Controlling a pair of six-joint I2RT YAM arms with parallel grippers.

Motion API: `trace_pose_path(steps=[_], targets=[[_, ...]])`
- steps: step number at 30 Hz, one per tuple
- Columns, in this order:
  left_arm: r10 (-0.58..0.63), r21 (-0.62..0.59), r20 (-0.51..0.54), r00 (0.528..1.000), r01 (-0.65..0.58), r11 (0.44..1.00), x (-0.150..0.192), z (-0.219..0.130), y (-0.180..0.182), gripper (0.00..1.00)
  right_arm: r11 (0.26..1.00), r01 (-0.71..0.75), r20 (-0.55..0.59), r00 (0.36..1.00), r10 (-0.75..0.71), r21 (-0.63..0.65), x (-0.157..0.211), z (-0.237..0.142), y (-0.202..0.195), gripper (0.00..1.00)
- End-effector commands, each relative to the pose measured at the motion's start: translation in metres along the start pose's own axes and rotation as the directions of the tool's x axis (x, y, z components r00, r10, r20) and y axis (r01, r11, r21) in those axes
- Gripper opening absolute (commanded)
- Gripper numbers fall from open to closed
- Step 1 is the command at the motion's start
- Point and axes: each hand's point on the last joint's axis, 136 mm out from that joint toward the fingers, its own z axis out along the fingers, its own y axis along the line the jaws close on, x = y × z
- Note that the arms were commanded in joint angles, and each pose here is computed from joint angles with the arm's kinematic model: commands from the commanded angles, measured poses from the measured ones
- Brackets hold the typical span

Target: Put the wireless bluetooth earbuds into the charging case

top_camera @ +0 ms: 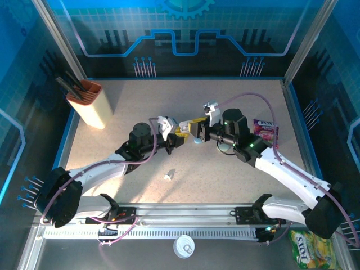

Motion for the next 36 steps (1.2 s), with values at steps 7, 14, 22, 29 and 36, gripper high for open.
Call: trace_pose_path(steps=[7,14,22,29,36], targets=[[0.140,0.063,0.056,0.989,-0.143,0.988,-0.002,-0.005,-0.013,0.19,0.998,0.059,-0.103,0.993,-0.063,-0.038,0.013,0.016,0.018,0.17],[0.138,0.058,0.079,0.987,-0.143,0.988,-0.011,-0.004,-0.013,0.18,0.998,0.062,-0.187,0.980,-0.061,0.000,0.036,0.019,0.009,0.11],[0.156,0.050,0.062,0.986,-0.159,0.986,-0.003,-0.002,-0.010,0.18,0.998,0.049,-0.117,0.992,-0.052,-0.032,0.011,0.005,0.023,0.17],[0.207,0.064,0.096,0.974,-0.213,0.975,0.003,-0.004,-0.013,0.18,0.999,-0.023,-0.167,0.986,0.014,-0.048,0.014,0.007,0.030,0.24],[0.216,0.073,0.083,0.973,-0.223,0.972,0.005,-0.003,-0.014,0.18,1.000,-0.022,-0.237,0.971,0.020,-0.005,0.026,0.015,0.025,0.27]])
